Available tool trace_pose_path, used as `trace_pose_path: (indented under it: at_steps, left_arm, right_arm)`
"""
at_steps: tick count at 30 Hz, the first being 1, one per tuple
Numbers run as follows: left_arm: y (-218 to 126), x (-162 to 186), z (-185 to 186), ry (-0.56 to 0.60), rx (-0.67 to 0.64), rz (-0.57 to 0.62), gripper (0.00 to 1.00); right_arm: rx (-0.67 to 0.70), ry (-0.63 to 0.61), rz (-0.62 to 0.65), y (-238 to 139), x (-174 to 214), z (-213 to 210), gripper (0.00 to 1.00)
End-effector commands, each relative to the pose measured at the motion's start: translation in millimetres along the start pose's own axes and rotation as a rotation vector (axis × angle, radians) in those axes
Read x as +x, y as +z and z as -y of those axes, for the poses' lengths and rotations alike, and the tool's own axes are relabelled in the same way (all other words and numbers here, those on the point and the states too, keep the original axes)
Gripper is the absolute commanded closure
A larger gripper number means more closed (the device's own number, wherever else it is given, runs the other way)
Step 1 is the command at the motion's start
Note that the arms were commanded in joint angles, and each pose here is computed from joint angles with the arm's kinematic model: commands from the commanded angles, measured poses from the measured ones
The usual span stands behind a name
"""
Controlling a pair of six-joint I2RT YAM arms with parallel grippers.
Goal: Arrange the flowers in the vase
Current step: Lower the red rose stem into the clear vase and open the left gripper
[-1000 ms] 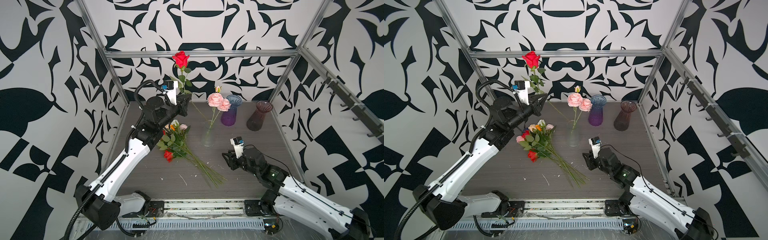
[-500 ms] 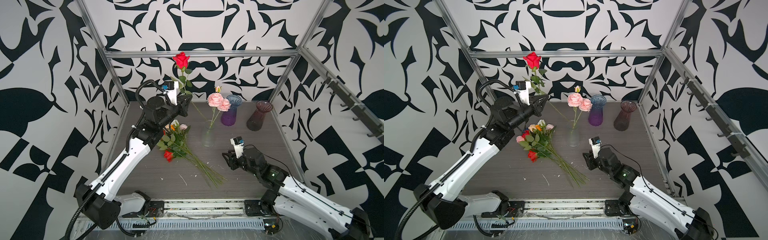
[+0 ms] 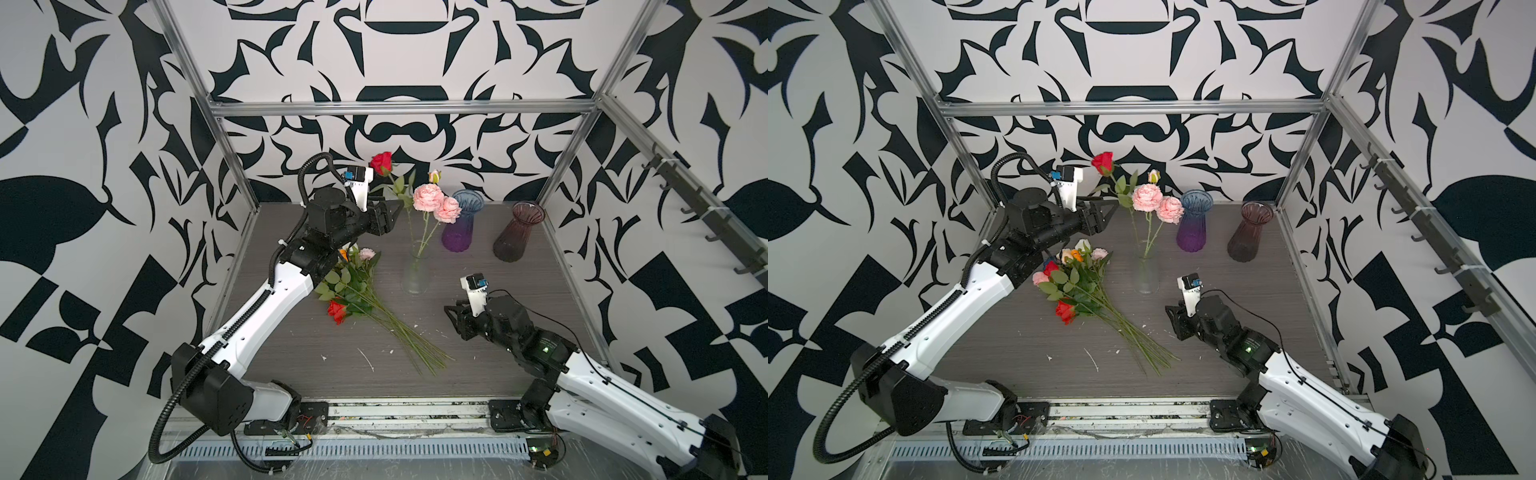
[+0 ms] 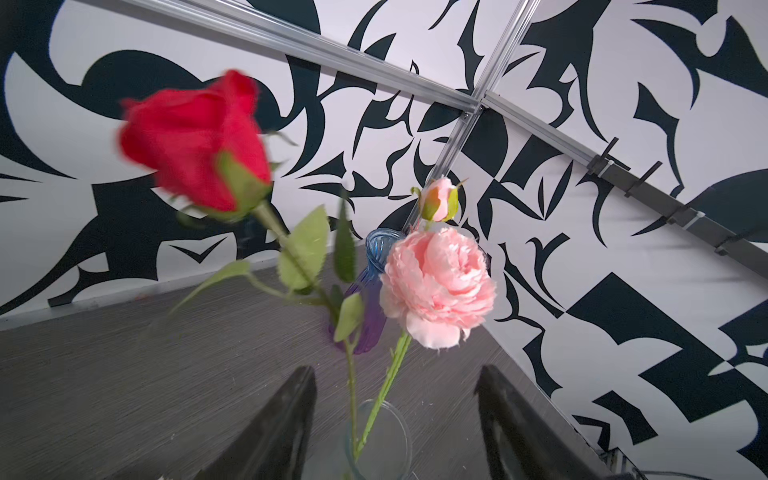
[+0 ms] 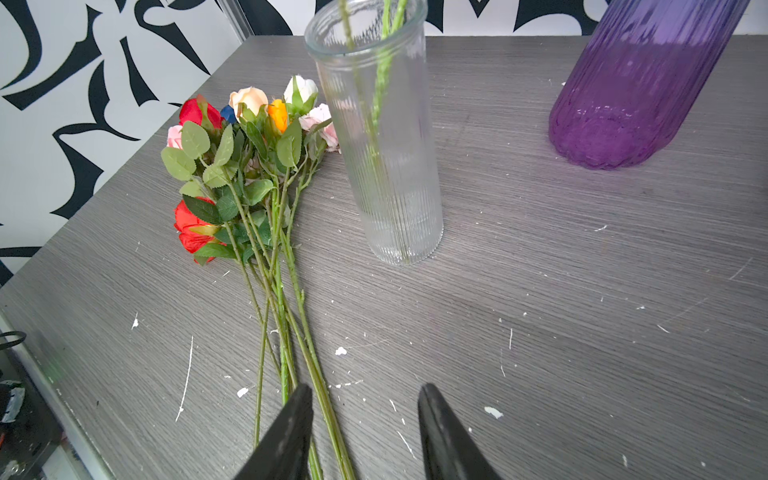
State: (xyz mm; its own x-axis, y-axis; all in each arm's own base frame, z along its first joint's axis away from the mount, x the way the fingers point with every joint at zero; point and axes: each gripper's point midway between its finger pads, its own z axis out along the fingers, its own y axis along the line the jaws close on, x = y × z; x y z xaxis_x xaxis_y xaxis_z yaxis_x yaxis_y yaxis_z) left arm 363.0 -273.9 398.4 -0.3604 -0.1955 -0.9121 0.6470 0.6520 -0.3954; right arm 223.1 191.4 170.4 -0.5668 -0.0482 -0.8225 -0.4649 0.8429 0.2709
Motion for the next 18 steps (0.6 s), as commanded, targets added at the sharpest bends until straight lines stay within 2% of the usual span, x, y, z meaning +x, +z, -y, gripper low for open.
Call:
trace_pose_path:
  at_steps: [1, 6, 10, 18]
  left_arm:
    - [-13.7, -17.2, 14.3, 0.019, 0.025, 0.031, 0.34]
    - [-23.0, -7.9, 9.3, 0.01, -0.006, 0.013, 0.34]
    - [-42.5, 13.7, 5.2, -0.019, -0.017, -0.008, 0.39]
    - [-78.9, 109.3, -29.2, -0.19, -0.132, -0.156, 0.43]
  right_arm:
    - [0.011, 0.01, 0.029, -1.4, -8.3, 1.3, 0.55]
    - [0.013, 0.012, 0.028, -1.4, -8.7, 1.6, 0.55]
    - [0.008, 0.011, 0.026, -1.1, -8.3, 0.6, 0.55]
    - [-0.009, -0.001, -0.005, 6.5, -7.4, -4.3, 0.55]
